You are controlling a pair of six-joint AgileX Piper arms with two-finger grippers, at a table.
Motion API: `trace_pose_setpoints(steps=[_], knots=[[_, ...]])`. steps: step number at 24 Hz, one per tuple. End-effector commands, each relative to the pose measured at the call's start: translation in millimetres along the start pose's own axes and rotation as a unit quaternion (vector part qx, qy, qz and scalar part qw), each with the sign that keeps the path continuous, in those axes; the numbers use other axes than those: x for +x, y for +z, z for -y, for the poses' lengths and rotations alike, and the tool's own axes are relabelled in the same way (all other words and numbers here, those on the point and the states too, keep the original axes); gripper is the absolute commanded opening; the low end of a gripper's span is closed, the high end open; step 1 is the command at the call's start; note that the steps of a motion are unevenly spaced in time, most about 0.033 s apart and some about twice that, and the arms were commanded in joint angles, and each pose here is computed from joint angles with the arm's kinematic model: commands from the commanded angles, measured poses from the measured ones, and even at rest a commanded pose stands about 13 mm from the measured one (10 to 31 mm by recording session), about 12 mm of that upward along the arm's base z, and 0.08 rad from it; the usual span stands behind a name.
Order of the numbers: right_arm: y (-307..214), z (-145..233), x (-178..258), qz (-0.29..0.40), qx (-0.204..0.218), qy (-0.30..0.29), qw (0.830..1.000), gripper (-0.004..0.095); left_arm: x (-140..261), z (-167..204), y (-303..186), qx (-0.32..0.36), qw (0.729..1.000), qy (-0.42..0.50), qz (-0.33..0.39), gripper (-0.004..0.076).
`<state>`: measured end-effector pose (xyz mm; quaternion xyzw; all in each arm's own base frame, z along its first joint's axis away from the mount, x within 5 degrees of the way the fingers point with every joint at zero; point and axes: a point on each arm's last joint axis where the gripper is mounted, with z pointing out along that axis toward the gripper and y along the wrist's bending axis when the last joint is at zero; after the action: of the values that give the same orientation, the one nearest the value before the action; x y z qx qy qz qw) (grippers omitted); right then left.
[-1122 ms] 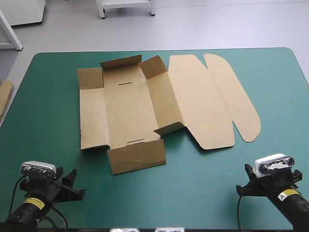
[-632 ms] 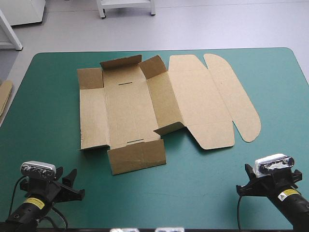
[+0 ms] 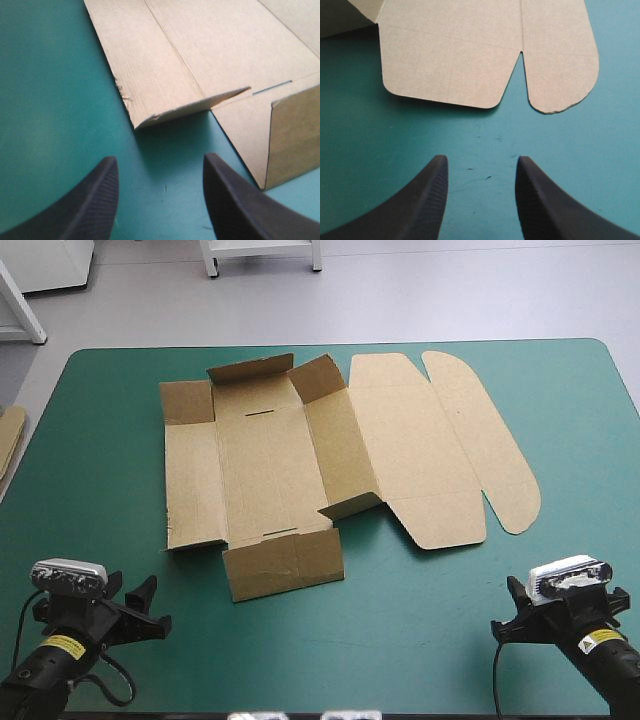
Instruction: Fold the box
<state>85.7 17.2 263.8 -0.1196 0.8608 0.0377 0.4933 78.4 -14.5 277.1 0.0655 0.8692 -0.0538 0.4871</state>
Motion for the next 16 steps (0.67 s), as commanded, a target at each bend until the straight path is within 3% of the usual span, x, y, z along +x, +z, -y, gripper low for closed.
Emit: trace_pose_setpoints(steps=[1, 9, 16], knots=[[-4, 5, -21, 0.037, 0.021, -0.014, 0.999, 0.0449, -30, 0, 2, 0.0, 0.999, -0.01, 0.046, 0.0413], [13, 12, -45, 0.034, 0.027, 0.007, 0.999, 0.0449, -90, -16, 69, -0.055, 0.996, -0.072, -0.021, 0.0414], [25, 14, -47, 0.005, 0.023, 0.01, 1.0, 0.0449, -120, -65, 119, -0.12, 0.983, -0.113, -0.075, 0.0414]])
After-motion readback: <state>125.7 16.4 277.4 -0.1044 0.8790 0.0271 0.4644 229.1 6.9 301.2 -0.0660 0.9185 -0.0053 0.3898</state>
